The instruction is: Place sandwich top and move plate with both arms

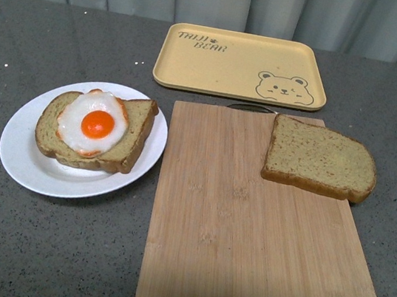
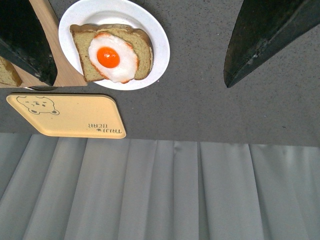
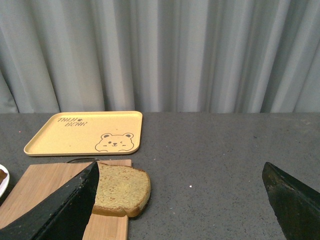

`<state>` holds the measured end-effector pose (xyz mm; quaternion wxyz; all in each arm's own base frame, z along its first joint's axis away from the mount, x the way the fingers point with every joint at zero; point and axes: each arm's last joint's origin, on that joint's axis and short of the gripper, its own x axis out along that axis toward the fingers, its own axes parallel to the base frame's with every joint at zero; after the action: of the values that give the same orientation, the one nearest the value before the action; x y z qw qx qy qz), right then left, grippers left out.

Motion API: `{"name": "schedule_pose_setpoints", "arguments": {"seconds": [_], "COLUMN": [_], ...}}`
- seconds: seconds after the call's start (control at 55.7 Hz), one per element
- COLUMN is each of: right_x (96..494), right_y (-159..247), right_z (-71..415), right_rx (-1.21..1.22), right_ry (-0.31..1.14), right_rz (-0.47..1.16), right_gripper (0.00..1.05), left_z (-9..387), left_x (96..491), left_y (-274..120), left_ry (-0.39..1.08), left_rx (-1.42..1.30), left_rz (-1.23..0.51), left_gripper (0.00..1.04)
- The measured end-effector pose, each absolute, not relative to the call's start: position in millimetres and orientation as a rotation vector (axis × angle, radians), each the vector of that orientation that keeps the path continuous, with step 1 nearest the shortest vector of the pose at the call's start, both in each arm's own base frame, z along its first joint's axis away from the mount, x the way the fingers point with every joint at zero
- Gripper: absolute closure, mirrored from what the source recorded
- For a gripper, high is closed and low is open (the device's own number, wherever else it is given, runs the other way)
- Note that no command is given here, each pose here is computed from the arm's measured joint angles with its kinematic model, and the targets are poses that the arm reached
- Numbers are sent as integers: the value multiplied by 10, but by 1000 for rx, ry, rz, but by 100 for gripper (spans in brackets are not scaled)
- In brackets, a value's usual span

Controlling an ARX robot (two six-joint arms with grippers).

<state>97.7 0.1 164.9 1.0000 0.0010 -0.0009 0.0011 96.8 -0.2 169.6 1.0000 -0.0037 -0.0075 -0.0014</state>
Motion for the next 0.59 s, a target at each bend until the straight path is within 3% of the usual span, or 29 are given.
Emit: {"name": "schedule_pose_setpoints", "arguments": {"seconds": [0.593], "right_x": [977], "right_y": [1], "right_z": [1649], "right_rx": [2], "right_ry": [-2], "right_rz": [2], "right_gripper": [9], "left_z": [1696], "left_x": [968], "left_y": [-2], "left_ry": [-15], "left_rx": [-7], "left_rz": [-3], "left_gripper": [7]}}
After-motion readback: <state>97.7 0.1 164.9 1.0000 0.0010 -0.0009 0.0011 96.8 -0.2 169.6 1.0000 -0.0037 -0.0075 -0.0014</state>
